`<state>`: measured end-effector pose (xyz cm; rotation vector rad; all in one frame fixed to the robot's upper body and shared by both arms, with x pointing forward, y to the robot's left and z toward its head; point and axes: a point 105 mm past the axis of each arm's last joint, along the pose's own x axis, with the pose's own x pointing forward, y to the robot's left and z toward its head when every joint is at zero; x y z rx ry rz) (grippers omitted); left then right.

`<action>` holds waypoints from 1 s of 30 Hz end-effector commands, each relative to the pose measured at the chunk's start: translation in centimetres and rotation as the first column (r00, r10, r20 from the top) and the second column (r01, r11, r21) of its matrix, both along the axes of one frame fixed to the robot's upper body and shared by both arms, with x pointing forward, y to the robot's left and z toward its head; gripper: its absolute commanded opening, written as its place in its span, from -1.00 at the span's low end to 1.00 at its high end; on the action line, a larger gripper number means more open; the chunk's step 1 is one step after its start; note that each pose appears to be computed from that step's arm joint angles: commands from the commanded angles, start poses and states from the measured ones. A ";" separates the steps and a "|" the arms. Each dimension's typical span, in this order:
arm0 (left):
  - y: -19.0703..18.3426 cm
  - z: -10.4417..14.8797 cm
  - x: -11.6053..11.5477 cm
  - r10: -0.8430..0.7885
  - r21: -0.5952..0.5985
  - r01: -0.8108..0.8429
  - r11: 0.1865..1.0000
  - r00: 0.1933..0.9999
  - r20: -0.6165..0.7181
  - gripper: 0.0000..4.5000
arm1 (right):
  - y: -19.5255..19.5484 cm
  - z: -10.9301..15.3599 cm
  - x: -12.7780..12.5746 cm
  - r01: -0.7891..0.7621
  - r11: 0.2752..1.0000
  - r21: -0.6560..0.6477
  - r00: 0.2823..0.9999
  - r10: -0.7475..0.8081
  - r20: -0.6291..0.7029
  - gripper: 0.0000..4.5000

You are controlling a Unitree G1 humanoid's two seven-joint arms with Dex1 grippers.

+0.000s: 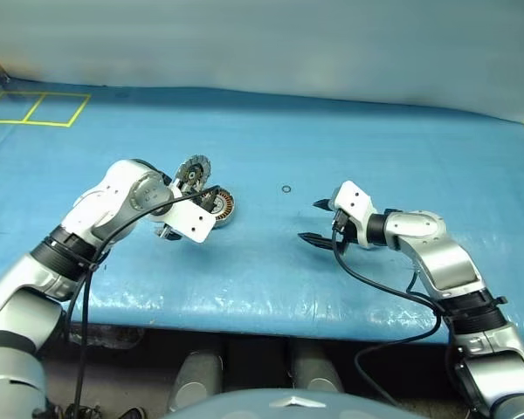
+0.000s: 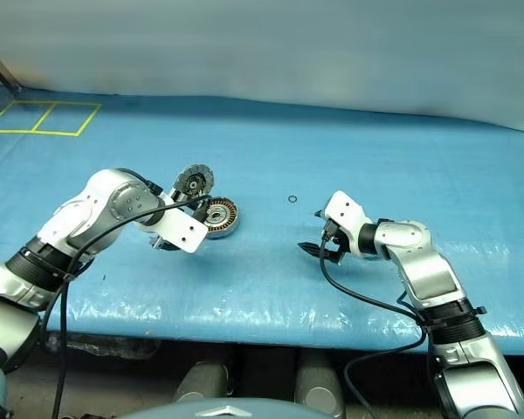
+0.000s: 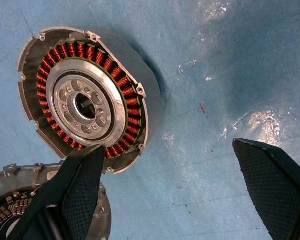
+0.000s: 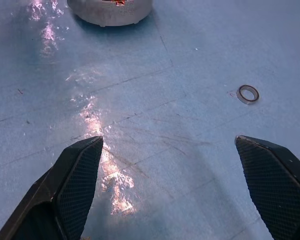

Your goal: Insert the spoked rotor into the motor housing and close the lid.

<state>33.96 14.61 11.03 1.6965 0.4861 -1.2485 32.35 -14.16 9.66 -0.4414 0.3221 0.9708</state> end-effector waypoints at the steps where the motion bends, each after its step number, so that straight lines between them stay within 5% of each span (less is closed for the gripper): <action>1: -0.3 0.6 0.7 0.005 -0.010 -0.005 1.000 0.999 0.044 1.00 | 0.2 1.0 0.0 -0.023 1.000 -0.011 0.999 0.024 0.034 0.98; 21: -1.0 -1.0 1.5 0.012 -0.004 -0.012 1.000 1.000 -0.002 1.00 | 0.4 1.1 -0.3 -0.007 1.000 0.000 0.999 0.007 0.042 0.98; 27: -0.9 -2.2 1.8 0.030 0.008 -0.030 1.000 0.999 -0.035 0.30 | 0.8 1.1 -0.3 -0.002 1.000 0.016 0.999 0.001 0.049 1.00; 30: -0.3 -2.9 1.8 0.038 0.032 -0.037 0.999 0.998 -0.058 0.30 | 1.0 1.1 -0.3 0.004 1.000 0.024 0.999 -0.005 0.054 1.00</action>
